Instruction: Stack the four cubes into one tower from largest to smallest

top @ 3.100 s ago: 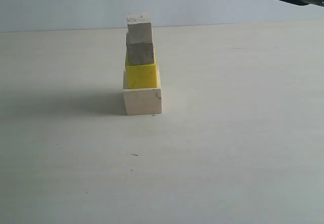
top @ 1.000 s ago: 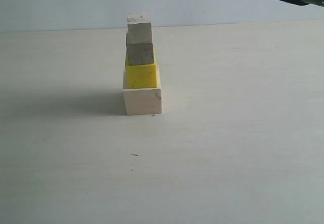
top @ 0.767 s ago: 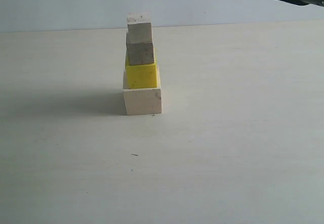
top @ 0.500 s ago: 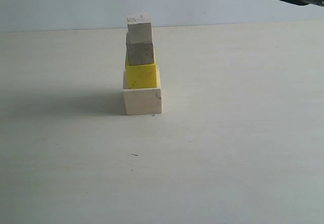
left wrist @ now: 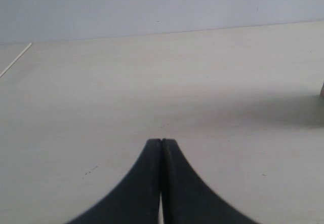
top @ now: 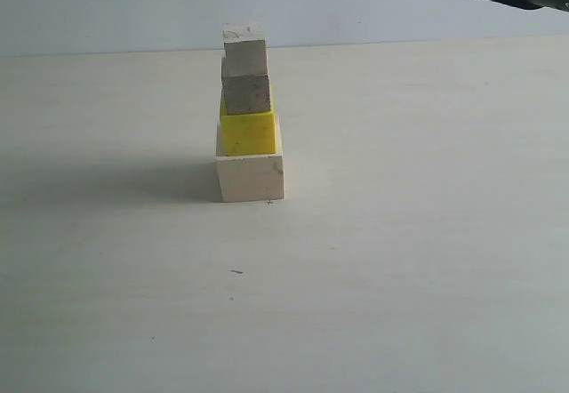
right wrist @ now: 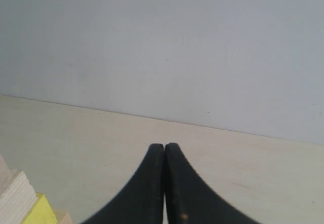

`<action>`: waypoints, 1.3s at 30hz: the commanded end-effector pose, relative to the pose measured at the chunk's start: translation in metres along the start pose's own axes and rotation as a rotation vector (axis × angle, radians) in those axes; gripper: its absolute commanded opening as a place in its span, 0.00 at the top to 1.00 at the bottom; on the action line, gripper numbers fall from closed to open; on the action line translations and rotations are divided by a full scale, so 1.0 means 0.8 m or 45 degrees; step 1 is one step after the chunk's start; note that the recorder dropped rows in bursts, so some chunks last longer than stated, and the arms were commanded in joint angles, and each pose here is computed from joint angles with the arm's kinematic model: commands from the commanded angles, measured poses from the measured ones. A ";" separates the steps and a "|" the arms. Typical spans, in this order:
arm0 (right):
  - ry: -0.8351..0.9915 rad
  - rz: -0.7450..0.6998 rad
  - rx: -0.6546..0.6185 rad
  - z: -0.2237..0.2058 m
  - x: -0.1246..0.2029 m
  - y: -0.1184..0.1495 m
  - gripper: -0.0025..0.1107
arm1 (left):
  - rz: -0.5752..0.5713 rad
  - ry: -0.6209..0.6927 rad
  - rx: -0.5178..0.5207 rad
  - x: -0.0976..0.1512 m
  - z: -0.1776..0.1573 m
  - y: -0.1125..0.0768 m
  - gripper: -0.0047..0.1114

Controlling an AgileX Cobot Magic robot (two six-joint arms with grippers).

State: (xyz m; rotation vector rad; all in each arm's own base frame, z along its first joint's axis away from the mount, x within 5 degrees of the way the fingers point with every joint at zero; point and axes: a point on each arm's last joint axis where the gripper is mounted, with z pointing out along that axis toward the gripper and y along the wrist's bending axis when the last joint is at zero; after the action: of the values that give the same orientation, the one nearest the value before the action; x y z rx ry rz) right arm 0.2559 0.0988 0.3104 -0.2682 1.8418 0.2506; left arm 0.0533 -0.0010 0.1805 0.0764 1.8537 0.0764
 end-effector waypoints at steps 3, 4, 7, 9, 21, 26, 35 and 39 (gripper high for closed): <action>-0.011 -0.003 0.011 -0.002 -0.001 -0.002 0.98 | -0.005 -0.005 0.008 0.001 0.000 -0.001 0.96; -0.017 -0.025 0.015 -0.002 -0.001 -0.003 0.98 | -0.005 -0.005 0.008 0.001 0.000 -0.001 0.96; -0.042 -0.128 0.015 -0.009 -0.007 -0.003 0.98 | -0.005 -0.005 0.008 0.001 0.000 -0.001 0.96; -0.051 -0.205 -0.029 -0.025 -0.014 0.001 0.98 | -0.005 -0.005 0.008 0.001 0.000 -0.001 0.96; -0.059 -0.124 0.208 -0.144 -0.009 -0.067 0.98 | -0.005 -0.005 0.008 0.001 0.000 -0.001 0.96; -0.112 -0.140 0.349 -0.188 0.042 -0.066 0.98 | -0.005 -0.005 0.008 0.001 0.000 -0.001 0.96; -0.171 -0.104 0.376 -0.208 0.103 -0.054 0.98 | -0.005 -0.005 0.008 0.001 0.000 -0.001 0.96; -0.190 -0.105 0.419 -0.208 0.128 -0.056 0.98 | -0.005 -0.005 0.008 0.001 0.000 -0.001 0.96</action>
State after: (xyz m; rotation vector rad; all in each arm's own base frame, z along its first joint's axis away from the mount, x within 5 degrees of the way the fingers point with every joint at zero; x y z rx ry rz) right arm 0.0941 0.0019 0.2695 -0.1175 1.7043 -0.0680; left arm 0.0532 -0.0010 0.1804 0.0767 1.8555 0.0761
